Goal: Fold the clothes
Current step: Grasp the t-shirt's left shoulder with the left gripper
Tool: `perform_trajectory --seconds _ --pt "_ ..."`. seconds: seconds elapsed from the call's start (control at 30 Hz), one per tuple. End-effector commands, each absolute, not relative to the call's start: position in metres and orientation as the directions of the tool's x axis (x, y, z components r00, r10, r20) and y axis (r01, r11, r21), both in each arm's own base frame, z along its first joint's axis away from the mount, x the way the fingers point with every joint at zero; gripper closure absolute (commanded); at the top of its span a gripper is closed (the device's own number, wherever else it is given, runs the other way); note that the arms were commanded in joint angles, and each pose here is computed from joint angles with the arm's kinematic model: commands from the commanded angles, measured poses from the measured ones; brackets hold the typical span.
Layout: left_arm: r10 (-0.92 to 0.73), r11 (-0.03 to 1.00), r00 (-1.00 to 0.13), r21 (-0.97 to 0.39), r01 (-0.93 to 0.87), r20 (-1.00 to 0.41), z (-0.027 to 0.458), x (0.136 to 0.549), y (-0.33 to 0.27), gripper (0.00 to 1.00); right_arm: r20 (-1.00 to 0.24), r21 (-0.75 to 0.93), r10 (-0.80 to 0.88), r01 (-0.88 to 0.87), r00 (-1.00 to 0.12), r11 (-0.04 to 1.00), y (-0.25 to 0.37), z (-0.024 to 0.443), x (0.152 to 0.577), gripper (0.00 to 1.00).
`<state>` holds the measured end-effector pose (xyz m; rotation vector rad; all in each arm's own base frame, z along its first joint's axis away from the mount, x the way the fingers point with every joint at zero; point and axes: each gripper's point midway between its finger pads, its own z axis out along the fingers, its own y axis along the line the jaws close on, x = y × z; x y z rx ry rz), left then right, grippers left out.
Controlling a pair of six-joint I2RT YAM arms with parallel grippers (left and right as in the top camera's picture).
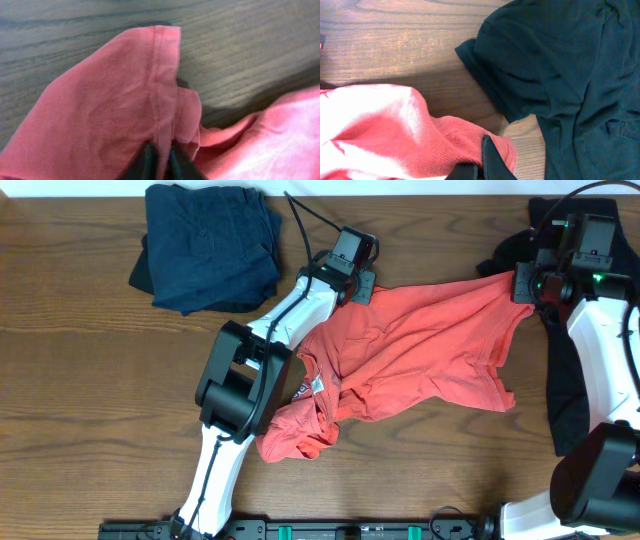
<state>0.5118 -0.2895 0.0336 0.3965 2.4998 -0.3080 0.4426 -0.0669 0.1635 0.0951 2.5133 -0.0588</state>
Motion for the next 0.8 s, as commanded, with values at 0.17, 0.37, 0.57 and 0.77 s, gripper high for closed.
perform_trajectory --seconds 0.17,0.37,0.57,0.77 --pt "0.157 0.981 -0.691 0.032 0.190 -0.705 0.119 0.535 -0.247 0.94 -0.613 -0.010 0.067 0.093 -0.787 0.996 -0.067 0.171 0.448 0.99" --pt "0.068 0.997 -0.566 0.043 0.057 -0.822 0.242 0.527 -0.190 0.94 -0.632 -0.011 0.065 0.093 -0.772 0.996 -0.068 0.176 0.453 0.99" --pt "-0.019 1.000 -0.433 -0.024 0.006 -0.901 0.340 0.498 -0.148 0.94 -0.673 -0.005 0.059 0.084 -0.738 0.996 -0.065 0.204 0.452 0.99" --pt "-0.038 0.999 -0.393 -0.041 -0.001 -0.919 0.383 0.464 -0.130 0.94 -0.755 -0.015 0.018 0.044 -0.656 0.999 -0.059 0.275 0.440 0.99"
